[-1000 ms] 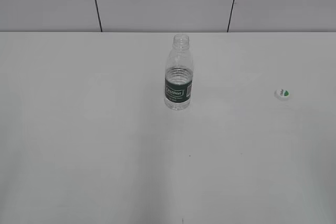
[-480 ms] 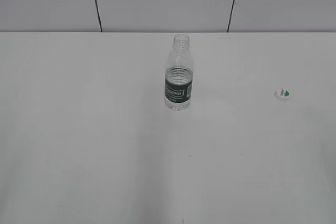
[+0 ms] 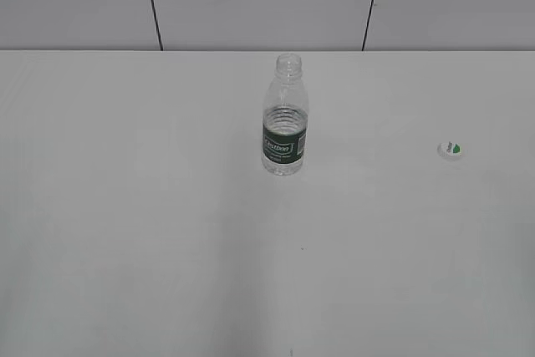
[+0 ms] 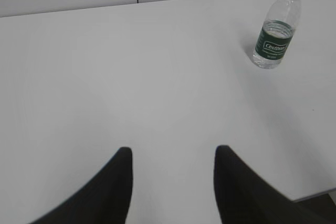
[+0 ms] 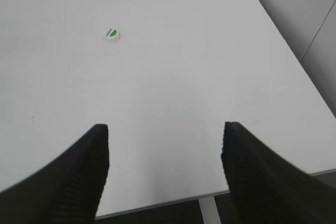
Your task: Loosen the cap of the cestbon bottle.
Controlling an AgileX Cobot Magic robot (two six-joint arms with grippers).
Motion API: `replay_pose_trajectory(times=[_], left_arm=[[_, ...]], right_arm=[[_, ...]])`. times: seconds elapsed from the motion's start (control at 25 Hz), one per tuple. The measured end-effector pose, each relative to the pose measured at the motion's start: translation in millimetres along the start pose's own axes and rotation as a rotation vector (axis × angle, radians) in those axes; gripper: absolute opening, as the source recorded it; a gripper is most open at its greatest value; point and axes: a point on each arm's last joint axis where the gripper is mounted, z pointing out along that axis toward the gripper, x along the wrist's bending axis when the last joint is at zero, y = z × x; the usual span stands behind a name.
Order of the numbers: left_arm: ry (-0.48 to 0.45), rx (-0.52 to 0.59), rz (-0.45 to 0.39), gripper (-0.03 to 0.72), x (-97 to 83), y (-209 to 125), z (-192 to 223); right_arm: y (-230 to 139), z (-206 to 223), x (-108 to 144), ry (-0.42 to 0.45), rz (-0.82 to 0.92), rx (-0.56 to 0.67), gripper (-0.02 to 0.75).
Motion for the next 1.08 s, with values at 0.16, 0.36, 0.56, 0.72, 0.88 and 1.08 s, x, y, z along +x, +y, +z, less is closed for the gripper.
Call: replay_pose_trajectory(times=[0.16,0.36,0.56,0.72,0.88,1.08], left_arm=[[0.014,0.001,0.008,0.31,1.3,-0.1,0.1],[0.041,0.004,0.024,0.31,3.8,-0.3,-0.1],[0.044,0.003,0.023,0.31,3.8,-0.2,0.0],[0.061,0.003,0.015,0.31,3.6,-0.2,0.1],[0.079,0.004,0.007,0.31,3.4,-0.1,0.2],[0.081,0.004,0.006,0.31,3.4,-0.1,0.2]], right_arm=[[0.1,0.0,0.4,0.004,0.005,-0.001,0.519],[0.1,0.0,0.4,0.005,0.007,-0.001,0.519],[0.1,0.0,0.6,0.007,0.01,-0.001,0.519],[0.1,0.0,0.7,0.007,0.01,-0.001,0.519],[0.1,0.0,0.7,0.007,0.01,-0.001,0.519],[0.1,0.0,0.7,0.007,0.01,-0.001,0.519]])
